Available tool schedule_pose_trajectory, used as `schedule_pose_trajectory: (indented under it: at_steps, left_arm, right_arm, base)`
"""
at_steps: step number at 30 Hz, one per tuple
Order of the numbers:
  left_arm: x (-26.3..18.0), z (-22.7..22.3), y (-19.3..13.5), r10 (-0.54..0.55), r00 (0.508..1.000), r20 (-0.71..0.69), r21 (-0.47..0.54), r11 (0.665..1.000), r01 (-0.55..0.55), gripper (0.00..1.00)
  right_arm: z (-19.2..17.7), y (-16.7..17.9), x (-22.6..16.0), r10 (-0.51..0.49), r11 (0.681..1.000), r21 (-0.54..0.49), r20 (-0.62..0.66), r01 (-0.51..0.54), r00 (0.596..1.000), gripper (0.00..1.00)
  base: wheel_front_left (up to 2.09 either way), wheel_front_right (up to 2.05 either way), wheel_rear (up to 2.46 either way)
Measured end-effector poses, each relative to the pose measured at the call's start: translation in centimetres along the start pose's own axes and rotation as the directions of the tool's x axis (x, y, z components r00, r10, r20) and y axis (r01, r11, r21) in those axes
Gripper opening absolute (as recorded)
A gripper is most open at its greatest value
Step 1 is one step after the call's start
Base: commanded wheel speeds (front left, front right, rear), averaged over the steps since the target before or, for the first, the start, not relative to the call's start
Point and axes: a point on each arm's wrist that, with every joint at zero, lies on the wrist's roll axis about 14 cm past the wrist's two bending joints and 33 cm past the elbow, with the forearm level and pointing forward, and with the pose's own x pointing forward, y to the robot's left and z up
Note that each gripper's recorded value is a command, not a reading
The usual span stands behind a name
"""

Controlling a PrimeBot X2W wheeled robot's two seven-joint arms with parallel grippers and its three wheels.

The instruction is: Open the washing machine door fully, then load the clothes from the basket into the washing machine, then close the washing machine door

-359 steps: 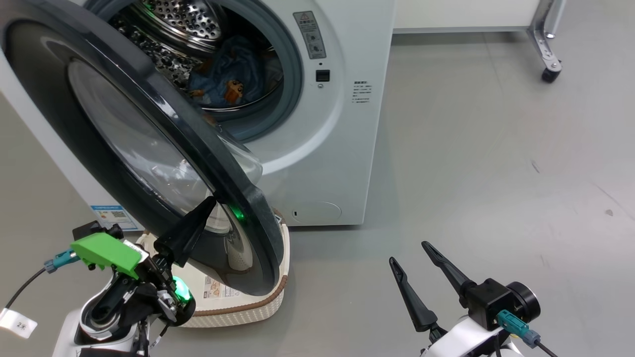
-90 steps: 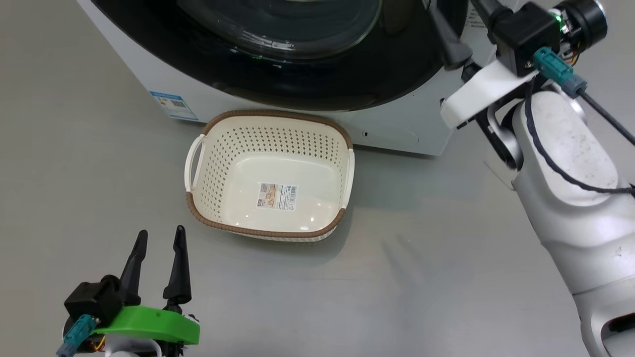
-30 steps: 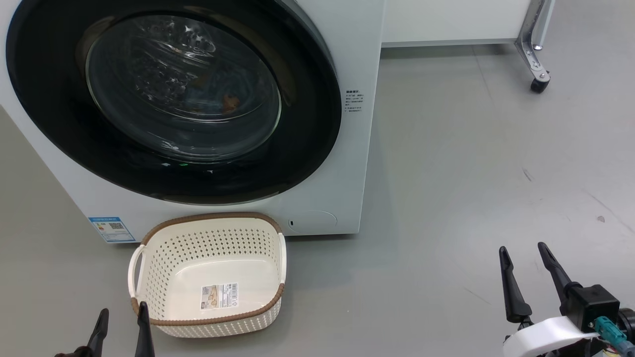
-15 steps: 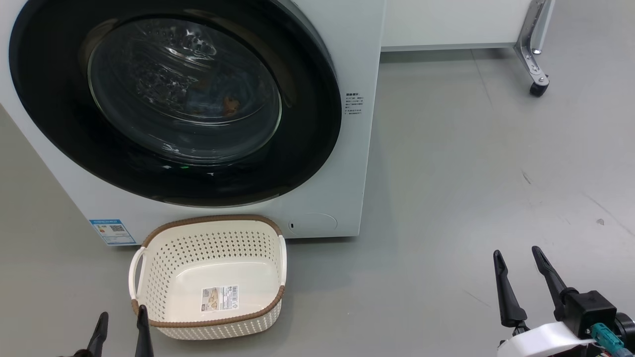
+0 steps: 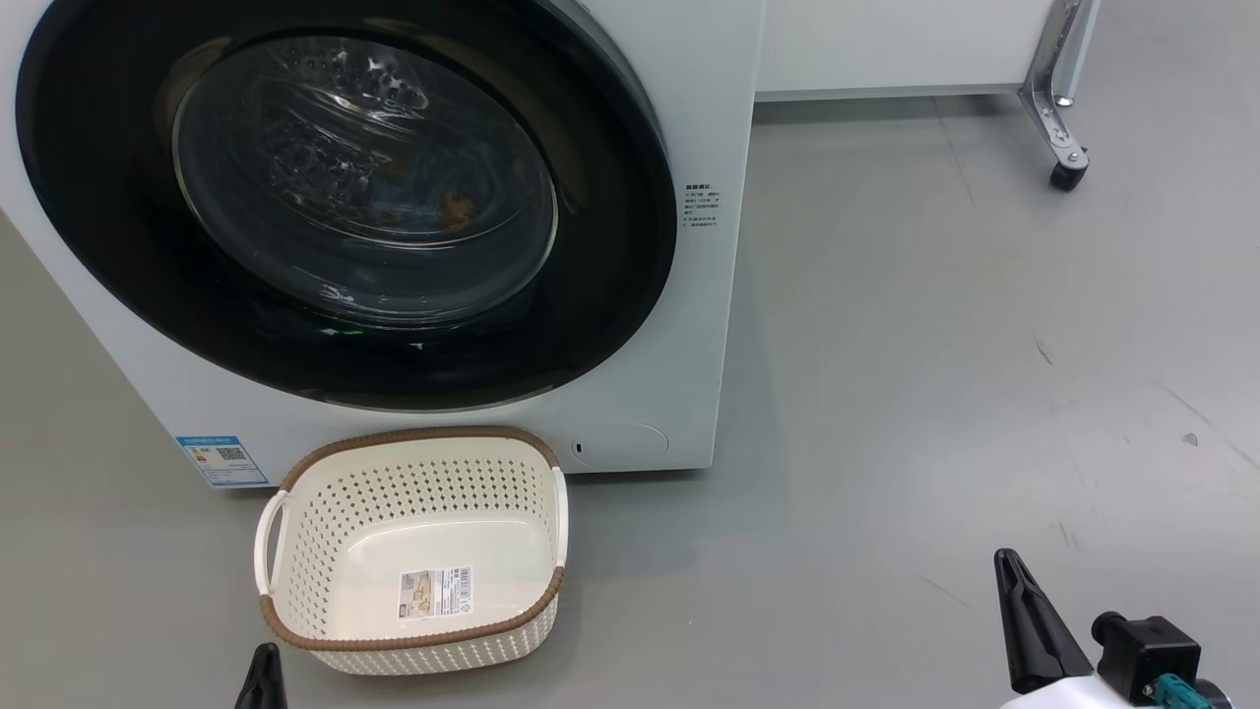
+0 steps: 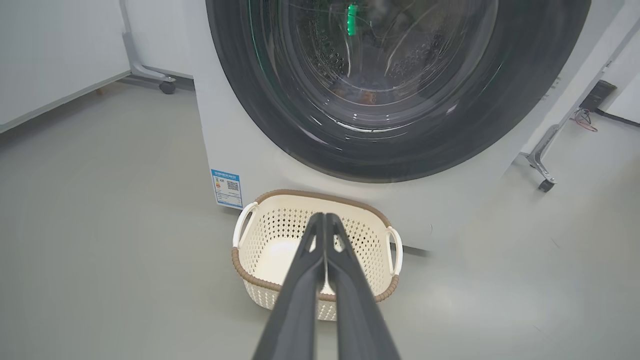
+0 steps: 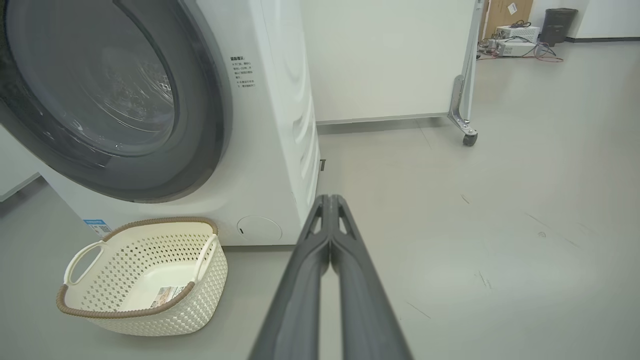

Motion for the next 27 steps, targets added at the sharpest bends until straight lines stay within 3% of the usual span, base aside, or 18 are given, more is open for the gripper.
schedule_pose_trajectory:
  at_steps: [14, 27]
  left_arm:
    - [0.3, -0.2, 0.4, 0.036, 0.999, -0.02, -0.191, 0.981, -0.039, 0.0]
    - [1.5, 0.6, 0.2, 0.041, 0.999, -0.014, -0.343, 0.938, -0.043, 0.0]
  right_arm:
    - [-0.2, -1.4, 0.1, -0.062, 0.973, 0.223, -0.03, 0.067, 0.998, 0.0]
    - [0.0, -2.4, 0.8, -0.102, 0.91, 0.399, -0.049, 0.113, 0.994, 0.0]
  base:
    - [0.0, 0.0, 0.0]
    - [0.0, 0.0, 0.0]
